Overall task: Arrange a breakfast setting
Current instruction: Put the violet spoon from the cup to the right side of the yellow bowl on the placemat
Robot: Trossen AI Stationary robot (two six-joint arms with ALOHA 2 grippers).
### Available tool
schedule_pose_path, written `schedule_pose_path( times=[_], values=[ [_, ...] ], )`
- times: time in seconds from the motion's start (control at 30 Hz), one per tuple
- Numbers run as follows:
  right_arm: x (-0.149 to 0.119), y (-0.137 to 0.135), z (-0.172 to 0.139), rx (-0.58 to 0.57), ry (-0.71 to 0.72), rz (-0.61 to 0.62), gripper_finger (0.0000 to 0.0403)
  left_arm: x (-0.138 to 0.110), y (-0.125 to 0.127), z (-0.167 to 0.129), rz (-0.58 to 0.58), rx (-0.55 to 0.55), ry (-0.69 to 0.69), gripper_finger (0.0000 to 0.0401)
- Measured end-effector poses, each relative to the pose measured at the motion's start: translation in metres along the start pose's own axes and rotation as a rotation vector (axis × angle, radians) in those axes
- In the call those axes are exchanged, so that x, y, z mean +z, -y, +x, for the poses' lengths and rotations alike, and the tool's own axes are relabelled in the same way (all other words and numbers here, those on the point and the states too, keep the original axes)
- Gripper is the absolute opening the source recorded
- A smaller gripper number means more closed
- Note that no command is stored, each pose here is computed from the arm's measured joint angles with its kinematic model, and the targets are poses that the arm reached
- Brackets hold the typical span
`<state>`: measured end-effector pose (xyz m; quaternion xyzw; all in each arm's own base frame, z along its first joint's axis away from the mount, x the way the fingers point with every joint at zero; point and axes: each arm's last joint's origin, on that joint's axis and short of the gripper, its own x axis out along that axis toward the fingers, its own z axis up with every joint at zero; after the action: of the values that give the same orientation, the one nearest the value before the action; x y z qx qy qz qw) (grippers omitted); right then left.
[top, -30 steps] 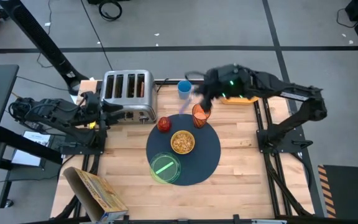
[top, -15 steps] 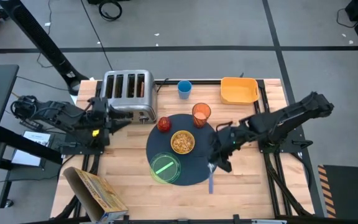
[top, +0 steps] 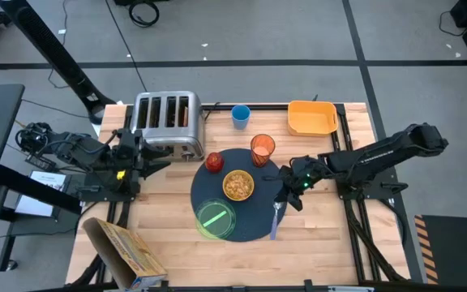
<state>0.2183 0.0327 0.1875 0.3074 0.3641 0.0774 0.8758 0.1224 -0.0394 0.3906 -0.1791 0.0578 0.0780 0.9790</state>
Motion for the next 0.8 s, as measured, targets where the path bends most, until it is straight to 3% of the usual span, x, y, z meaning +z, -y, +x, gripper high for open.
schedule_pose_path(
  times=[0.13, 0.47, 0.8],
  values=[
    [-0.001, 0.023, 0.001, 0.035, 0.021, -0.07, 0.0017, 0.001, 0.002, 0.002, -0.027, -0.005, 0.013, 0.016],
    [-0.005, 0.071, -0.005, 0.156, 0.107, -0.102, 0.0017, 0.006, 0.008, 0.008, -0.091, -0.023, 0.076, 0.016],
    [-0.009, 0.097, 0.01, 0.158, 0.077, -0.131, 0.0017, 0.006, 0.014, 0.019, -0.111, -0.009, 0.103, 0.016]
  ],
)
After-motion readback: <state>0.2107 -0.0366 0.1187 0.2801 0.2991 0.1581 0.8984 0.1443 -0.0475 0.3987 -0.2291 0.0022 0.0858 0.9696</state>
